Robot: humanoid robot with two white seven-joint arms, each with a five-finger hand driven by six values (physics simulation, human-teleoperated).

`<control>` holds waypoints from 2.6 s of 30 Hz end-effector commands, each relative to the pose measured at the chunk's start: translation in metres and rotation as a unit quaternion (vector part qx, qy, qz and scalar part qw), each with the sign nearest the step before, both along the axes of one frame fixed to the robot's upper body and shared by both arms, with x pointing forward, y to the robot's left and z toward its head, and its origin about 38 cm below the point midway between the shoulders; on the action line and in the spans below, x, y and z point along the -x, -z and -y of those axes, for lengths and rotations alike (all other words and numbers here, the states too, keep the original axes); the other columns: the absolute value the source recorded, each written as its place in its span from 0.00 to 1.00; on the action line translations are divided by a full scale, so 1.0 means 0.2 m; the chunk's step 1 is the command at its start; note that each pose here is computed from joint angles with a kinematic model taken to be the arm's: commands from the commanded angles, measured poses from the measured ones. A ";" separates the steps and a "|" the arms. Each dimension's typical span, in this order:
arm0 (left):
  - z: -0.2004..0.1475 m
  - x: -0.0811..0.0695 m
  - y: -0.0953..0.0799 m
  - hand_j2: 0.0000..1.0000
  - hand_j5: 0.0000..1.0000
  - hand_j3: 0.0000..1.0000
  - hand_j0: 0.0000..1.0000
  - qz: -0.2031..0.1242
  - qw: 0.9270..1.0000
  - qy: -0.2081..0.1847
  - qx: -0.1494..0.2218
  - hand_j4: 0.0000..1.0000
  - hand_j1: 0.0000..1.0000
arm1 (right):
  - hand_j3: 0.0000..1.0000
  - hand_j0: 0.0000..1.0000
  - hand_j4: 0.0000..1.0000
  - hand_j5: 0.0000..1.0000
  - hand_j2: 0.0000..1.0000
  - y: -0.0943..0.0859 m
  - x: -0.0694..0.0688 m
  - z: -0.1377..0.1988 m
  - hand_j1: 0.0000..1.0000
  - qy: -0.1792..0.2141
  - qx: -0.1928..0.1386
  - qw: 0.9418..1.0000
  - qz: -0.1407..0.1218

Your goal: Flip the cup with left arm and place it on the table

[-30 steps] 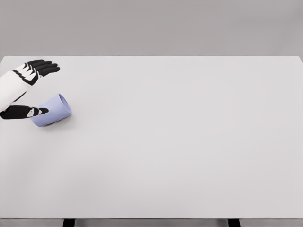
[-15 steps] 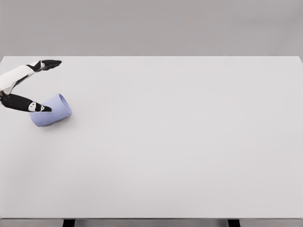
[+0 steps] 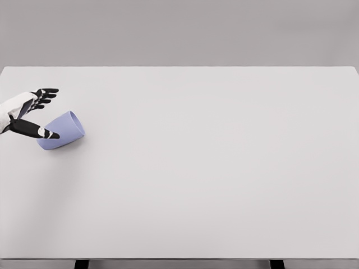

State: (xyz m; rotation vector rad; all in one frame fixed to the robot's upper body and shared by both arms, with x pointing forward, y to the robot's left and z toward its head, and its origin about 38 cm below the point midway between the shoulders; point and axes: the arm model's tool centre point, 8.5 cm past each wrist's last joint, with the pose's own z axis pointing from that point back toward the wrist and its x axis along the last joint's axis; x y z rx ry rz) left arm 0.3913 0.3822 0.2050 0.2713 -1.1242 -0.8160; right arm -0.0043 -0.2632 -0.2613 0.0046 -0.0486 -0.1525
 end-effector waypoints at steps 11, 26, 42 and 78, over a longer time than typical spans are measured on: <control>0.12 -0.01 0.13 1.00 1.00 1.00 1.00 -0.003 0.999 -0.001 -0.047 1.00 1.00 | 1.00 1.00 1.00 1.00 1.00 0.00 0.00 0.00 1.00 0.000 0.000 1.000 0.000; 0.15 -0.02 0.16 0.96 0.96 0.96 0.96 -0.008 0.996 0.000 -0.090 0.96 0.96 | 1.00 1.00 1.00 1.00 1.00 0.00 0.00 0.00 1.00 0.000 0.000 1.000 0.000; 0.15 -0.04 0.17 0.95 0.95 0.95 0.95 -0.008 0.995 -0.004 -0.099 0.95 0.95 | 1.00 1.00 1.00 1.00 1.00 0.00 0.00 0.00 1.00 0.000 0.000 1.000 0.000; 0.15 -0.05 0.25 0.71 0.71 0.71 0.71 -0.042 0.995 -0.016 -0.091 0.71 0.71 | 1.00 1.00 1.00 1.00 1.00 0.00 0.00 0.00 1.00 0.000 0.000 1.000 0.000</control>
